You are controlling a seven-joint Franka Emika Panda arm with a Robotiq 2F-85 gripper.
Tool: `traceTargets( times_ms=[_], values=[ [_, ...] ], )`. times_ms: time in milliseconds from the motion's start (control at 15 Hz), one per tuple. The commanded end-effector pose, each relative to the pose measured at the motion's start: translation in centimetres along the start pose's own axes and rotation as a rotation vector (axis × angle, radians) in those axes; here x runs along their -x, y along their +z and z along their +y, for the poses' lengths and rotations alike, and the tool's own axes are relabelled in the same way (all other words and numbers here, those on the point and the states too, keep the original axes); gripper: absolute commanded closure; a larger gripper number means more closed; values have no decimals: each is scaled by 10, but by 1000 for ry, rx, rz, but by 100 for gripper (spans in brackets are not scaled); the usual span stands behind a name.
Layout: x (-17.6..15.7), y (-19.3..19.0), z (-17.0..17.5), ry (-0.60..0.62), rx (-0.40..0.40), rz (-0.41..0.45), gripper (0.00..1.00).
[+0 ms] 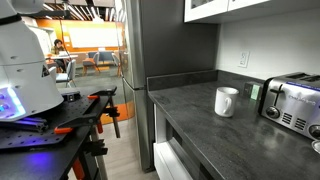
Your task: Remove the marker from the mug cup and place it on the table
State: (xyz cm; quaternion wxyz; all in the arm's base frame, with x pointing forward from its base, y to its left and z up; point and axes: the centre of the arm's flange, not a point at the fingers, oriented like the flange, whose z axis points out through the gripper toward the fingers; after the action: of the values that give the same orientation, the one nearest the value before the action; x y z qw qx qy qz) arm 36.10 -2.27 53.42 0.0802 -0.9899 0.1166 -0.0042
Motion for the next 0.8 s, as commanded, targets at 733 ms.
traceTargets(
  times_ms=[733],
  values=[
    [-174,133,-104,-173,-43,192,0]
  ],
)
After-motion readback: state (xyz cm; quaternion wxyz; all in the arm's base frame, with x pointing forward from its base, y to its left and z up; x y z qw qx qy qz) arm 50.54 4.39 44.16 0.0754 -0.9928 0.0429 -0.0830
